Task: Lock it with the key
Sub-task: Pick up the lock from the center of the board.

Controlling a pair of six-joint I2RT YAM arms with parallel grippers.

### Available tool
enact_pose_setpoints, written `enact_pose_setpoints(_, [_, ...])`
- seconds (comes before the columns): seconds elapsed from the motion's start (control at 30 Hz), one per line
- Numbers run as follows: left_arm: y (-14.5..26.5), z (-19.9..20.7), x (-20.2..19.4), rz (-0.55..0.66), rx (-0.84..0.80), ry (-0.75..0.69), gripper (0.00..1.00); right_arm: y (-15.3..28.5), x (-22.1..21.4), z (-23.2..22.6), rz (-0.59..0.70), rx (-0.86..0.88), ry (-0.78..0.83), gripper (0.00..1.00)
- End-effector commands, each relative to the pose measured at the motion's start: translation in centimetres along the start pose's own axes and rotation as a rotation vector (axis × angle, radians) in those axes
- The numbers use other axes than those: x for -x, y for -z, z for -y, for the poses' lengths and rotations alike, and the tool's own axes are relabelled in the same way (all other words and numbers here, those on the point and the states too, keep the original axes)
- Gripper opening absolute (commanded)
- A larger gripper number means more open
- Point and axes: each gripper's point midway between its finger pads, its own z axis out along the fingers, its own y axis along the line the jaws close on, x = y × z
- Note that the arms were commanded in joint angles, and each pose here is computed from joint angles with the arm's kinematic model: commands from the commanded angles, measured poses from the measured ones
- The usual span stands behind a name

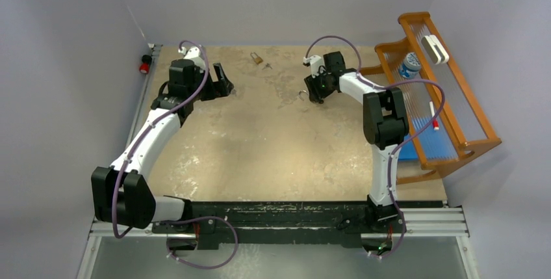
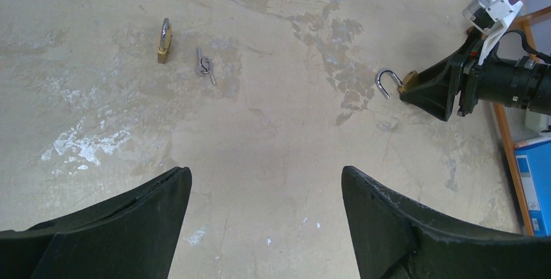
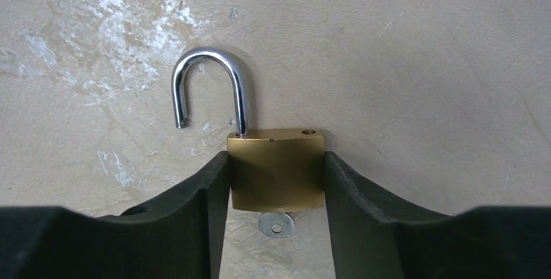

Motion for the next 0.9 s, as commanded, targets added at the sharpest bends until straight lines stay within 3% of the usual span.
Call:
enact_pose_setpoints(0.0, [0.4, 1.4, 2.0, 0.060, -0.045, -0.004, 0.85, 0.0, -1.5, -0.1, -0.072, -0.006, -0.018, 0.45])
enact_pose_setpoints(0.1, [0.4, 2.0, 1.7, 0.057, -0.059, -0.005, 0.85, 0.2, -2.1, 0.5, -0.088, -0.063, -0.062, 0.34])
enact_pose_setpoints(0.23, [0.4, 3.1, 1.8, 0.063, -0.094, 0.014, 0.85, 1.0, -1.1, -1.3, -0.045, -0.062, -0.184, 0.12])
enact_pose_setpoints(0.27, [0.4, 3.3, 1.9, 0.065, -0.099, 0.021, 0.85, 1.3, -0.6, -2.3, -0.025, -0.046, -0.215, 0.10])
enact_pose_setpoints(0.37, [1.1, 4.2, 2.3, 0.084, -0.116, 0.031, 0.85, 2.2, 0.3, -5.1, 0.026, -0.032, -0.299, 0.17])
enact_pose_setpoints(0.5, [2.0, 5.6, 2.2, 0.106, -0.130, 0.016, 0.86, 3.2, 0.3, -9.6, 0.044, 0.066, -0.397, 0.16])
enact_pose_setpoints(0.63, [2.1, 5.9, 2.3, 0.107, -0.137, 0.021, 0.86, 4.6, -0.4, -11.4, 0.028, 0.070, -0.352, 0.14])
enact_pose_setpoints(0.87, [2.8, 6.6, 3.4, 0.140, -0.161, 0.006, 0.86, 9.8, 4.0, -12.8, 0.200, 0.155, -0.301, 0.13])
